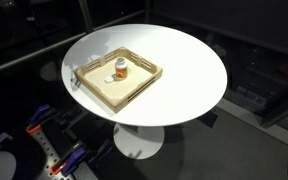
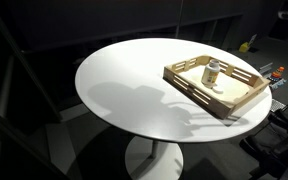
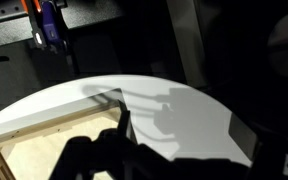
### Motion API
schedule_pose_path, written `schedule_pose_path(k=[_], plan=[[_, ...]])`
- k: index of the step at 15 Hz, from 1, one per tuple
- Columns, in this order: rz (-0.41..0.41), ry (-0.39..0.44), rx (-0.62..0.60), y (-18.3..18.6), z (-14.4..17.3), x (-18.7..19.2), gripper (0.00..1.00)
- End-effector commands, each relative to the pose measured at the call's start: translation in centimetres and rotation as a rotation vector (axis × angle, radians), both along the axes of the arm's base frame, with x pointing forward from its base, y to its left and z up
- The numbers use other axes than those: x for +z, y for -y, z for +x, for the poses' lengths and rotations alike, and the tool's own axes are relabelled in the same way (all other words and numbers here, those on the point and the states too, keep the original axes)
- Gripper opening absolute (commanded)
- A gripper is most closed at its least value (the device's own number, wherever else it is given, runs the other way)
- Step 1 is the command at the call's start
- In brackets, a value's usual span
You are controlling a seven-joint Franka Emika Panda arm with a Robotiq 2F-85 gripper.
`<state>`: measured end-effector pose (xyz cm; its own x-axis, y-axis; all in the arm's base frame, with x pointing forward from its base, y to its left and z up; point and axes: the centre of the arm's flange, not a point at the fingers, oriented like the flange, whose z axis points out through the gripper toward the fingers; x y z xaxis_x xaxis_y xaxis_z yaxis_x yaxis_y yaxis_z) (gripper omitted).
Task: Place the lid on the white bottle
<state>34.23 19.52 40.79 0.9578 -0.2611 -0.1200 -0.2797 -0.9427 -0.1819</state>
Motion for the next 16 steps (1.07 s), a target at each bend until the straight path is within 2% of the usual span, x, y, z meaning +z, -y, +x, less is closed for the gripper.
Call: schedule_pose_path(k=[1, 7, 16], plan=[[-0.001, 0.003, -0.013, 0.3, 1.3, 0.3, 1.0], [-0.064, 0.031, -0.059, 2.5, 4.4, -0.8, 1.0], [-0.19, 0.072, -0.089, 6.6, 7.7, -7.5, 1.0]])
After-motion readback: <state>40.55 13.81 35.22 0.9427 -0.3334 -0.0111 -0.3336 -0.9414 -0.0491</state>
